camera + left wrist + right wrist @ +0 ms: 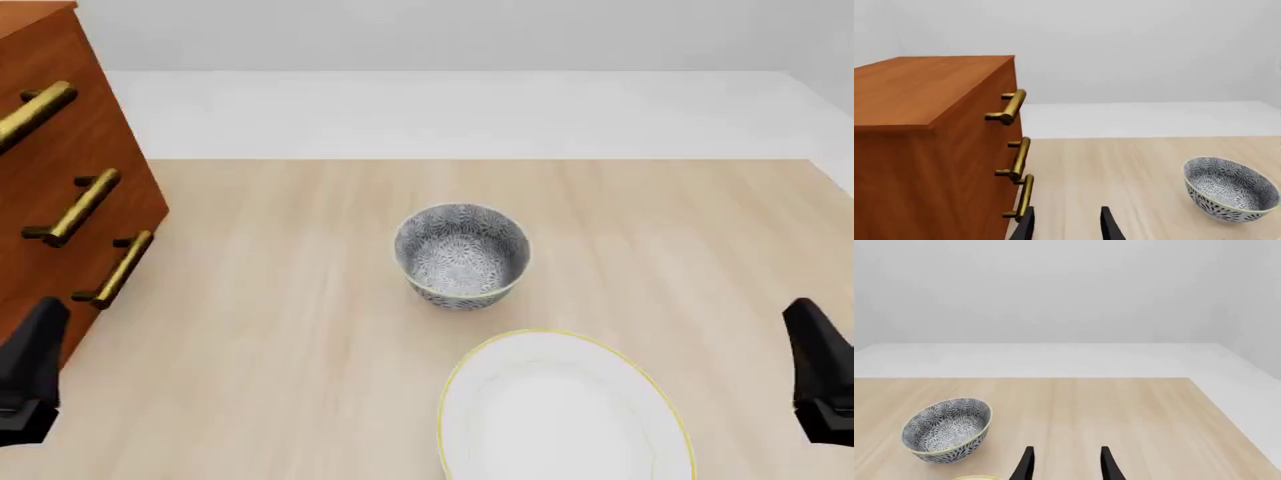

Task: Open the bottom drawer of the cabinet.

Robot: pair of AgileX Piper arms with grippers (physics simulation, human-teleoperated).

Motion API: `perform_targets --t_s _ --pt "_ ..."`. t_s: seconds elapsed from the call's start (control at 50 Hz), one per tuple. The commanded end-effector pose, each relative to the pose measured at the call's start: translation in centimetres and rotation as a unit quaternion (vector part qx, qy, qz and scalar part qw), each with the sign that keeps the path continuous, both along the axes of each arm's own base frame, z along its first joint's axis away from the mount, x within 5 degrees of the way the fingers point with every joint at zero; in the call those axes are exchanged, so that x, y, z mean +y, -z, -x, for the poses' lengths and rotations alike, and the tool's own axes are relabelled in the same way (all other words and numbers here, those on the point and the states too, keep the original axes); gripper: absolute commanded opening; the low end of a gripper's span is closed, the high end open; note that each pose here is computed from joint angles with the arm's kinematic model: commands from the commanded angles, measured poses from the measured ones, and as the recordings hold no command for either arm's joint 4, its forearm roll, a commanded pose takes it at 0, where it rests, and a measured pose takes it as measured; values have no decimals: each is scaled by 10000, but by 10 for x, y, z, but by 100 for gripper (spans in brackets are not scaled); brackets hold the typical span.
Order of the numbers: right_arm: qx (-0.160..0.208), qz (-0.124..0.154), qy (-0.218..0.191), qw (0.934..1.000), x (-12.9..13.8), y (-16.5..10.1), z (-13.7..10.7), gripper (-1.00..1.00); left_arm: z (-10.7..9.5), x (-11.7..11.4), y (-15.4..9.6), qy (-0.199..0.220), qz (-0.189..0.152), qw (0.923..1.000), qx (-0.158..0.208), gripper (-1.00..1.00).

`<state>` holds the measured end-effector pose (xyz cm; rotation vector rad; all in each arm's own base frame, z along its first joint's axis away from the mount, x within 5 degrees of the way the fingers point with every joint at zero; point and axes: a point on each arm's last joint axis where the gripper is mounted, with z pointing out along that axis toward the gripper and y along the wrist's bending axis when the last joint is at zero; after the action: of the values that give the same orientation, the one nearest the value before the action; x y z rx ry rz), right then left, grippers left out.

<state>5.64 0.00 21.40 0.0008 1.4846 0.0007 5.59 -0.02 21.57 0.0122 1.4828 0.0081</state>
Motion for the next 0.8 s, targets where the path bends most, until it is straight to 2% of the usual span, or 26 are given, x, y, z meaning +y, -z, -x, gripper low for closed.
perform_targets --t_s 0.02,0.18,0.24,0.32,0.36,0.4,0.48,0.52,0.58,0.68,0.72,0.8 --pt "11 -13 -1 10000 0 -2 -1 100 0 -1 0 77 -133 9999 -44 100" --pt "16 -21 -1 10000 0 -3 -1 100 0 -3 3 246 -247 9994 42 100" --pt "25 -38 -1 10000 0 -3 -1 100 0 -4 5 339 -415 9985 117 100" --pt "26 -41 0 10000 0 -2 -2 100 0 -6 5 465 -823 9954 127 100" --pt "17 -23 0 10000 0 -3 -2 100 -1 -7 6 535 -1197 9913 116 100" --pt "25 -40 0 10000 0 -4 -3 100 -4 -8 6 606 -1394 9882 175 100" --pt "24 -37 0 10000 0 -4 -3 100 -8 -10 3 643 -1877 9801 50 100" --pt "18 -26 0 10000 0 -4 -3 100 -16 -10 2 589 -1967 9786 130 100" --pt "25 -39 0 10000 0 -4 -4 100 -28 -13 3 611 -2335 9701 237 100" --pt "24 -38 0 10000 0 -4 -5 100 -41 -16 5 658 -2703 9602 254 100" --pt "18 -26 0 10000 0 -3 -5 100 -46 -16 6 681 -2645 9615 316 100" --pt "21 -33 0 10000 0 -4 -5 100 -55 -20 9 781 -2924 9525 331 100"
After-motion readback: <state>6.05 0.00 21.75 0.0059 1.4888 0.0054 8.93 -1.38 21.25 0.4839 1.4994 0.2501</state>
